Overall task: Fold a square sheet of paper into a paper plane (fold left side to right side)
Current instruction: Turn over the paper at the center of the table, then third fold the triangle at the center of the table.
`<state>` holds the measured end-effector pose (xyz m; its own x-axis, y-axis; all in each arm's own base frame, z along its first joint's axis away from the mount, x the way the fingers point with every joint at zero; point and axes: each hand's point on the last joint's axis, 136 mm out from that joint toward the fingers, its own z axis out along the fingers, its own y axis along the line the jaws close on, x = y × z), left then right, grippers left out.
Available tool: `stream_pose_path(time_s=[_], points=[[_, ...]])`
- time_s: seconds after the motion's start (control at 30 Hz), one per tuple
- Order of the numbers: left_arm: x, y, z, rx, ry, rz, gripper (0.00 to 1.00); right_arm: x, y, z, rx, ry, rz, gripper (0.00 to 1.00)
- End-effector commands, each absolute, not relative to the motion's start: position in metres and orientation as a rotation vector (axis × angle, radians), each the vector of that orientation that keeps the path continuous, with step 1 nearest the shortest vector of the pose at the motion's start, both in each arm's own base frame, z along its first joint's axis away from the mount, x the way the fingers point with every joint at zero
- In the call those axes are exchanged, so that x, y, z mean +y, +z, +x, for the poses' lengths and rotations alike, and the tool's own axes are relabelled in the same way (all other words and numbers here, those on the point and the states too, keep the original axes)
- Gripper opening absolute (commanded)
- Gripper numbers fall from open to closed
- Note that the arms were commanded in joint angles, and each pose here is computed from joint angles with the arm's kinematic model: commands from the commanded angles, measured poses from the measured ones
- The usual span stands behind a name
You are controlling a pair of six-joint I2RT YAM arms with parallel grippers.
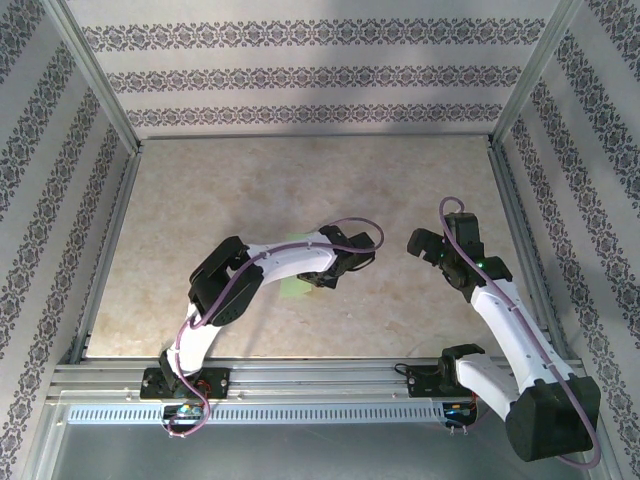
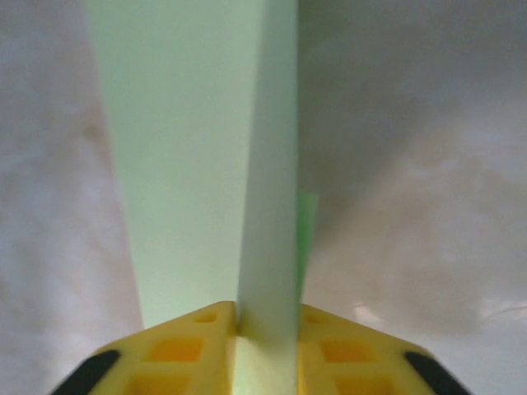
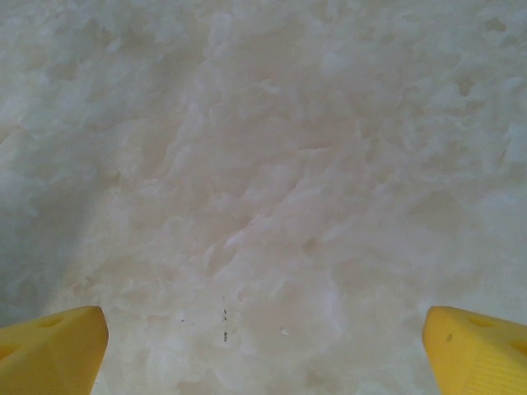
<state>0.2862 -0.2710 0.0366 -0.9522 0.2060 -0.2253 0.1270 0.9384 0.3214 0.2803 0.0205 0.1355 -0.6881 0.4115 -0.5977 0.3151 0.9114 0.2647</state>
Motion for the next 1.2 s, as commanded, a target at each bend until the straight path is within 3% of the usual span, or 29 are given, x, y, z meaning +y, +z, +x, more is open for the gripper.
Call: stream_pose_path(time_s=[0.0,0.23,0.47,0.57,0.73,0.93,1.17], points=[[-0.301,0.032,0.293,2.896,0.202,0.186,0.32,0.021,0.126,0.277,2.402,0.202,0.53,0.98],[-0.334,0.045,0.297,2.924,-0.099,0.176,0.49,0.037,0.119,0.28,2.459,0.298,0.471,0.98],[-0.336,0.091,0.316,2.815,-0.423,0.122,0.61,0.072,0.127,0.285,2.471,0.547,0.389,0.94],[-0.328,0.113,0.324,2.726,-0.631,0.067,0.65,0.091,0.135,0.287,2.456,0.702,0.364,0.84],[-0.292,0.139,0.336,2.578,-0.82,-0.005,0.62,0.126,0.139,0.291,2.463,0.961,0.358,0.61],[-0.244,0.148,0.338,2.44,-0.994,-0.133,0.52,0.191,0.126,0.295,2.536,1.116,0.246,0.38],[-0.209,0.13,0.327,2.411,-1.05,-0.238,0.41,0.261,0.096,0.297,2.622,1.209,0.156,0.01]])
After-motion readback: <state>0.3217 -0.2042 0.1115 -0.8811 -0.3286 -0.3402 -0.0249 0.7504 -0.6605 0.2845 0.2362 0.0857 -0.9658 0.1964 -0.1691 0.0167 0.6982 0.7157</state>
